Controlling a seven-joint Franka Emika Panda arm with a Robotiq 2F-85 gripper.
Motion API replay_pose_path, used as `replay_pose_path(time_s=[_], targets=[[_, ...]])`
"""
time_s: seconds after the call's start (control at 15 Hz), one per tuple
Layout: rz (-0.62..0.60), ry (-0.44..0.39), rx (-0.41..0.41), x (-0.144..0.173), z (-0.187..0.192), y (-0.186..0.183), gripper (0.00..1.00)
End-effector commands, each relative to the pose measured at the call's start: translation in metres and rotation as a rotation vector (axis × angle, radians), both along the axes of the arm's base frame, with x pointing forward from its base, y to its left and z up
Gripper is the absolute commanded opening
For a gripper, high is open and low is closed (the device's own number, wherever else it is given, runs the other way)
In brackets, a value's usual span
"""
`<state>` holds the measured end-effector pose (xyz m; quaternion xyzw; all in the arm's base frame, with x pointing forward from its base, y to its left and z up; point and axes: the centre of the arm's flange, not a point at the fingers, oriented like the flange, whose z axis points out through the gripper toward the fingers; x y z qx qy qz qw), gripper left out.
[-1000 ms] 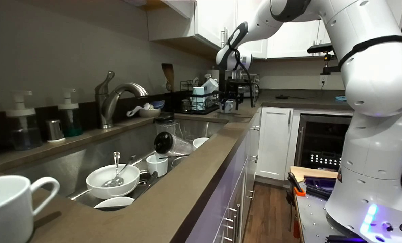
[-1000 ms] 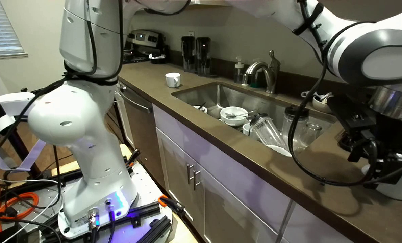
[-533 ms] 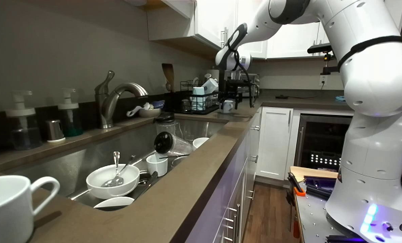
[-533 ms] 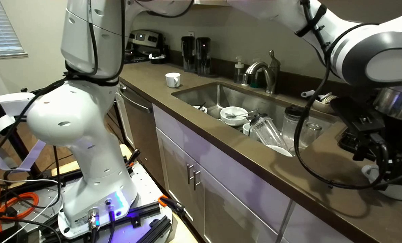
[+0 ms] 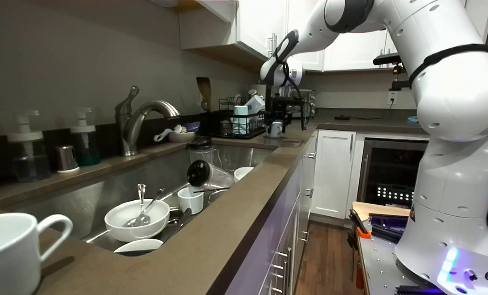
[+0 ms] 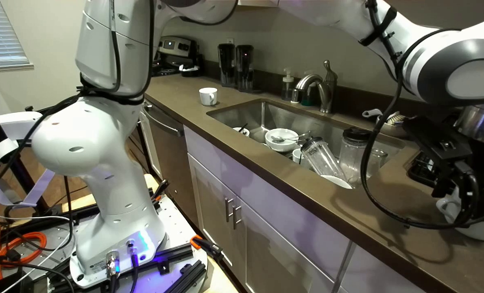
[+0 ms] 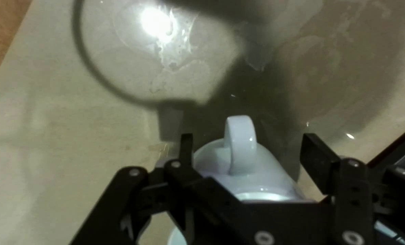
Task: Pour the water out of the cup on the right into the sink then place it to the left of the sink
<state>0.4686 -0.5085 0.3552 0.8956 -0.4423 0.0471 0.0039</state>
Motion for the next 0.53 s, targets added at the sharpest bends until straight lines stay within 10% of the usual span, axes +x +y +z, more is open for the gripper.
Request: replay_pose_path(time_s=[0.0, 0.47], targets=[[0.017, -0.025, 0.008, 0.0023, -0.0010, -0.0124, 0.84], [0.004, -0.020, 0.010, 0.0012, -0.0043, -0.0171, 0.69]])
